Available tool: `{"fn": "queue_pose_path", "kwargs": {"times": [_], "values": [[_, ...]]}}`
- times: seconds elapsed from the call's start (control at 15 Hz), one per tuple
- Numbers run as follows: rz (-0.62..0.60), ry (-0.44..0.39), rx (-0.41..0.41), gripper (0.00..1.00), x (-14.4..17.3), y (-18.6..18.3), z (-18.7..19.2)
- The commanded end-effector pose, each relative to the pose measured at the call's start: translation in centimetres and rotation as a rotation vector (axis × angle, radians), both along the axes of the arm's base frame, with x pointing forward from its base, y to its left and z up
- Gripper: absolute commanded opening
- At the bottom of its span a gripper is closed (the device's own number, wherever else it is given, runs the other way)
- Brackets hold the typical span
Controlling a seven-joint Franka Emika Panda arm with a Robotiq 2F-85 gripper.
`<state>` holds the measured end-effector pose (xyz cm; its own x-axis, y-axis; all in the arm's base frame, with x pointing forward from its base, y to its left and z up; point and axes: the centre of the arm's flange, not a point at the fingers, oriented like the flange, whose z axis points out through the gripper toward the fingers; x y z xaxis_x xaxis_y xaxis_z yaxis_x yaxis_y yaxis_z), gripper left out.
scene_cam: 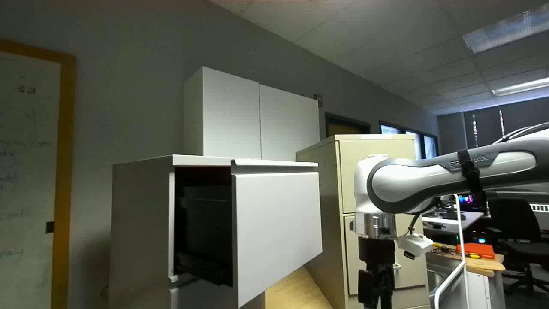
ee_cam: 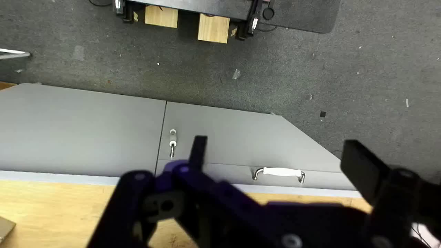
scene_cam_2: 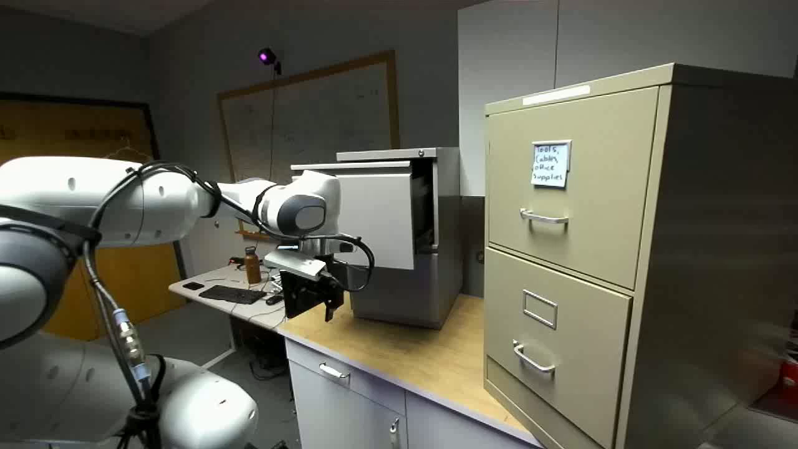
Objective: Close the top drawer of the file cabinet
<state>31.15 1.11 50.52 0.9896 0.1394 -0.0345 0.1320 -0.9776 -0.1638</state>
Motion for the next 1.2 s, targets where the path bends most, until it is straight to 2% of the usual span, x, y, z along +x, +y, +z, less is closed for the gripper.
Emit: {"fn": "queue_pose_path", "kwargs": {"times": [0.0, 0.8, 1.13], "values": [[0.0, -0.001, 0.0, 1.0, 0.0, 0.0, 0.0], [-0.004, -0.004, -0.003, 1.0, 0.1, 0.1, 0.0], [0.005, -0.069, -0.027, 1.0, 1.2, 0.7, 1.4]]}}
